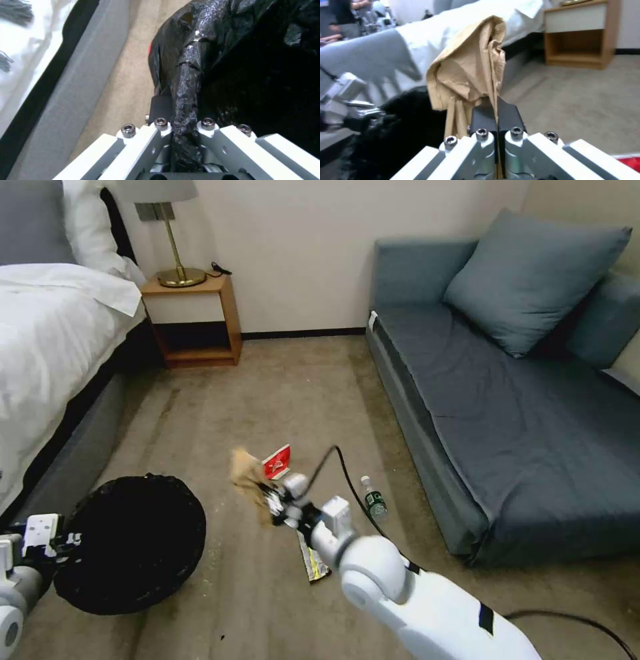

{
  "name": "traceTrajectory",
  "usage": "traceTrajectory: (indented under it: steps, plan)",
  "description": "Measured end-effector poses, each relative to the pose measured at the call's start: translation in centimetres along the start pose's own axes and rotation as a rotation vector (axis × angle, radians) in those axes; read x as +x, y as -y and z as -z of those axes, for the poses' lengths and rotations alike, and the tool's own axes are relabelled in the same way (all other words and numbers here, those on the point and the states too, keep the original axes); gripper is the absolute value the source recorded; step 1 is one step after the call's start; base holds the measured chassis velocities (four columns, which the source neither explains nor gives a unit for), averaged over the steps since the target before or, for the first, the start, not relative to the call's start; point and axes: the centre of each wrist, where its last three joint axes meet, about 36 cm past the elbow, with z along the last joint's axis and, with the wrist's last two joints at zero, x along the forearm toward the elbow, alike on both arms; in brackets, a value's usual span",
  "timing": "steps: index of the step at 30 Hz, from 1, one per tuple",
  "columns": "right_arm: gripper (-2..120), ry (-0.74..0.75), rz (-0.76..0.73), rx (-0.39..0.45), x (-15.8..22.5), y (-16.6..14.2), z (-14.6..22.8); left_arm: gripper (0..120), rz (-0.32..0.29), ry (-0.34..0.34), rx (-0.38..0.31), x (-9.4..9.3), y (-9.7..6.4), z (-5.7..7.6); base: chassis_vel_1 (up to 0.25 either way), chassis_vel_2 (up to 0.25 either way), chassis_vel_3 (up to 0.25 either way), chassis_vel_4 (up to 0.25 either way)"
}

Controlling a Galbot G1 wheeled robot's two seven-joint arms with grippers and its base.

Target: Pick up the trash bin, then pick up the garbage on the floor and place it into the trash bin.

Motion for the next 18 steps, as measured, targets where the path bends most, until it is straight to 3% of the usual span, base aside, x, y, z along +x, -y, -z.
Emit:
traceTrajectory:
  steps: [7,10,14,18]
  plan:
    - [0,-0.056,0.002,0.041,-1.9,-1.7,-1.1,3,-0.007,0.015,0.006,0.4,0.5,0.3,0.000,0.000,0.000,0.000]
    - [0,-0.045,0.105,0.089,-6.0,-7.1,-0.6,3,-0.021,0.018,0.024,0.6,1.1,0.1,0.000,0.000,0.000,0.000]
    - [0,-0.021,0.134,0.086,-8.3,-10.5,-0.4,3,-0.028,0.015,0.032,0.5,1.4,-0.1,0.000,0.000,0.000,0.000]
    - [0,-0.014,0.135,0.095,-9.7,-12.0,-0.4,3,-0.032,0.022,0.032,0.6,1.6,0.0,0.000,0.000,0.000,0.000]
